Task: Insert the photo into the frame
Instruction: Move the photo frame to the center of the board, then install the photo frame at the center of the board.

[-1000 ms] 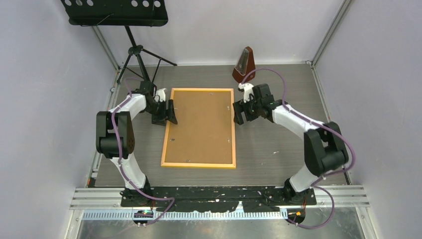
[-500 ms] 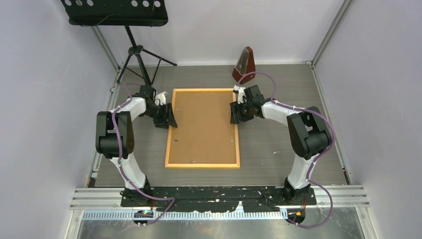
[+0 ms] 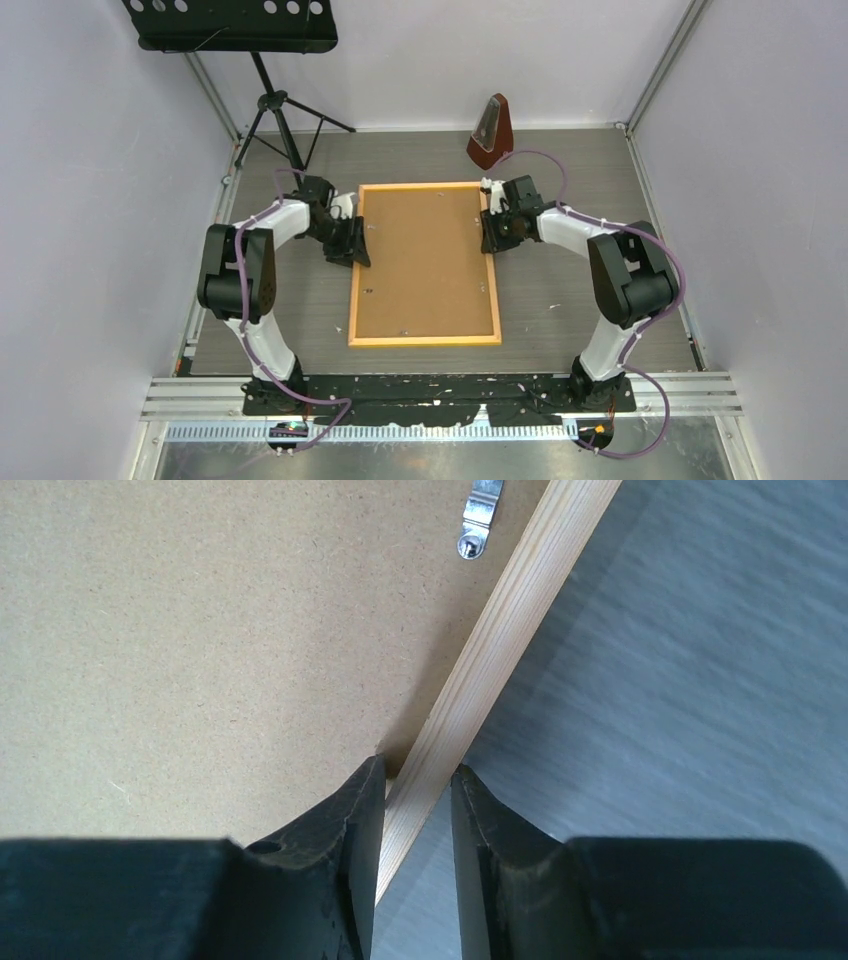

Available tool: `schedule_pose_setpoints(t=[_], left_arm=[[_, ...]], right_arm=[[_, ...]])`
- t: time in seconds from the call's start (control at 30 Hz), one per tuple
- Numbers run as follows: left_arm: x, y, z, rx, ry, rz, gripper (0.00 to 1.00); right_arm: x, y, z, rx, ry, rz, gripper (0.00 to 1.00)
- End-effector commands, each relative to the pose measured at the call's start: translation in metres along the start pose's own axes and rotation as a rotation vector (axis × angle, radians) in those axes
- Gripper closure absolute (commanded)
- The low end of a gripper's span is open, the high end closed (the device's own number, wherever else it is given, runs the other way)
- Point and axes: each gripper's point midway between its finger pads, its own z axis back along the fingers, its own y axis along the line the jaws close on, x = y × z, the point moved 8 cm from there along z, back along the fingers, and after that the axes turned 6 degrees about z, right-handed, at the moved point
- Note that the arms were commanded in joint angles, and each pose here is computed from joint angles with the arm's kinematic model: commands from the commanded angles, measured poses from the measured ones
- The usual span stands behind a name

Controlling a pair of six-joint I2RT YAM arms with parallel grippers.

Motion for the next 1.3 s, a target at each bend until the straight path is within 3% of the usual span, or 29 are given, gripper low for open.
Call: schedule_pose_setpoints(t=[0.0, 0.37, 0.43, 0.53, 0.6, 0.8, 1.17, 1.27], left_arm=[[-0.018, -0.041, -0.012, -0.141, 0.078, -0.107, 0.50], [-0.028, -0.072, -0.034, -0.162, 0.127, -0.160, 0.49], [-0.026, -0.073, -0.034, -0.156, 0.117, -0.162, 0.46], [-0.024, -0.071, -0.031, -0.120, 0.094, -0.173, 0.41], [-0.022, -0.068, -0.028, -0.073, 0.074, -0.183, 0.41], [-0.019, -0.059, -0.022, 0.040, 0.011, -0.220, 0.58], [-0.018, -0.052, -0.034, 0.061, 0.028, -0.211, 1.00], [-0.018, -0.050, -0.036, 0.065, 0.035, -0.206, 1.00]], right_arm=[[-0.009, 0.016, 0.025, 0.090, -0.014, 0.092, 0.78], [-0.032, 0.000, 0.044, 0.036, 0.014, 0.087, 0.78], [-0.033, -0.002, 0.046, 0.034, 0.010, 0.077, 0.73], [-0.029, -0.004, 0.051, 0.029, -0.010, 0.073, 0.54], [-0.024, -0.006, 0.055, 0.020, -0.031, 0.076, 0.47], [-0.012, -0.010, 0.067, -0.015, -0.091, 0.091, 0.41], [0.005, -0.021, 0.084, -0.104, -0.162, 0.100, 0.25], [0.018, -0.031, 0.083, -0.174, -0.166, 0.102, 0.24]])
